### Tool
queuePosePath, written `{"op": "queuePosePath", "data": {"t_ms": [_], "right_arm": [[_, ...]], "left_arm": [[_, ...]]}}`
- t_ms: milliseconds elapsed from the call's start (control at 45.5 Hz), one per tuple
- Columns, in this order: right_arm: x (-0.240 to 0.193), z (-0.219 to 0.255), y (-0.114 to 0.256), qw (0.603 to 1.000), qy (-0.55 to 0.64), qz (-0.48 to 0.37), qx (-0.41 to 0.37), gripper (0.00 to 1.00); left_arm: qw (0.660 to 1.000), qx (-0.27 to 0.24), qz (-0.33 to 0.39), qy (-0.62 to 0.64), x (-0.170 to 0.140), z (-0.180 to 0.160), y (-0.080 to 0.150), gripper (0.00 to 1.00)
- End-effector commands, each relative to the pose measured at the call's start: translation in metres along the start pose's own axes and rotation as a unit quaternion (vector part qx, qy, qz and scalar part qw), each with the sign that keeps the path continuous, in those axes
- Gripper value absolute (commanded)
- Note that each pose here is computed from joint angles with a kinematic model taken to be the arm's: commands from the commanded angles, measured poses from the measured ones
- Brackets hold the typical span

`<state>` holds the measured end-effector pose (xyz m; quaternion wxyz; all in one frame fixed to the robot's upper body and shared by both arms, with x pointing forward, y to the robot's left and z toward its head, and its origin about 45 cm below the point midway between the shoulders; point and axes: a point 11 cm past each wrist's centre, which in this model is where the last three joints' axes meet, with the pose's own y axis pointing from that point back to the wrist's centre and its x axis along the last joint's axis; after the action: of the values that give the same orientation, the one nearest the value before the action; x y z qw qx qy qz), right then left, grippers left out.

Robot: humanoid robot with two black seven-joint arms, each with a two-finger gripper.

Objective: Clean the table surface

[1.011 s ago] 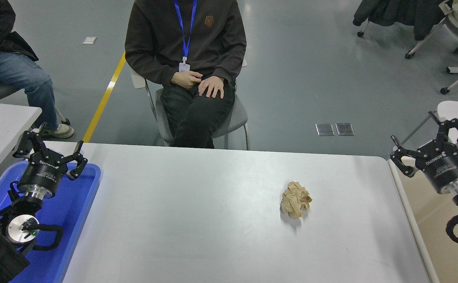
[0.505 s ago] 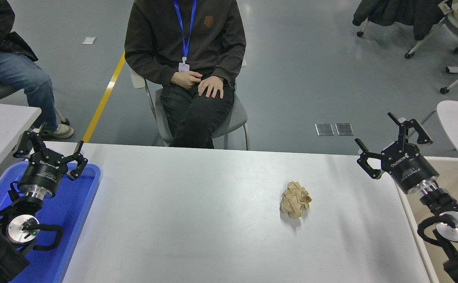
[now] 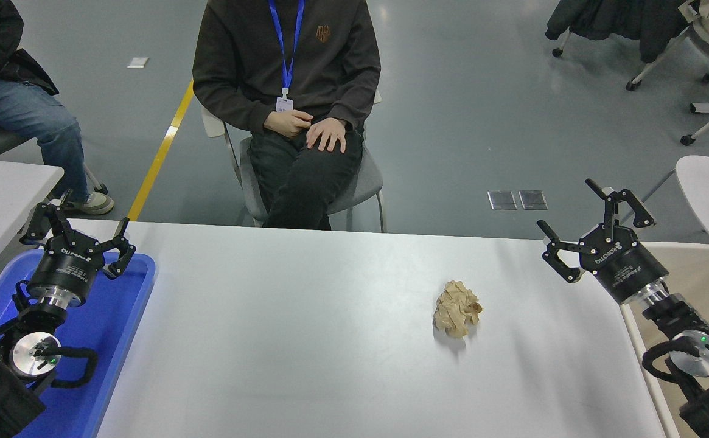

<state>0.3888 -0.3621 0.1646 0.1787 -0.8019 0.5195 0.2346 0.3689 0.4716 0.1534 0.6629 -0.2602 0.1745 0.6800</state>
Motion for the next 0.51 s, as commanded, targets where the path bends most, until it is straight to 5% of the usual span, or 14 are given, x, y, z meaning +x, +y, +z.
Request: {"op": "queuePosePath", "data": {"t_ms": [0,484], "right_arm": [[-0.009,0.012,-0.009,0.999,0.004,-0.021,-0.027,0.99],[0.005,0.017,-0.006,0.999,0.006,0.005,-0.040,0.99]], "left_arm": [[1.000,0.000,0.000,0.000,0.000,0.000,0.000,1.00],[1.000,0.000,0.000,0.000,0.000,0.000,0.000,1.00]]}}
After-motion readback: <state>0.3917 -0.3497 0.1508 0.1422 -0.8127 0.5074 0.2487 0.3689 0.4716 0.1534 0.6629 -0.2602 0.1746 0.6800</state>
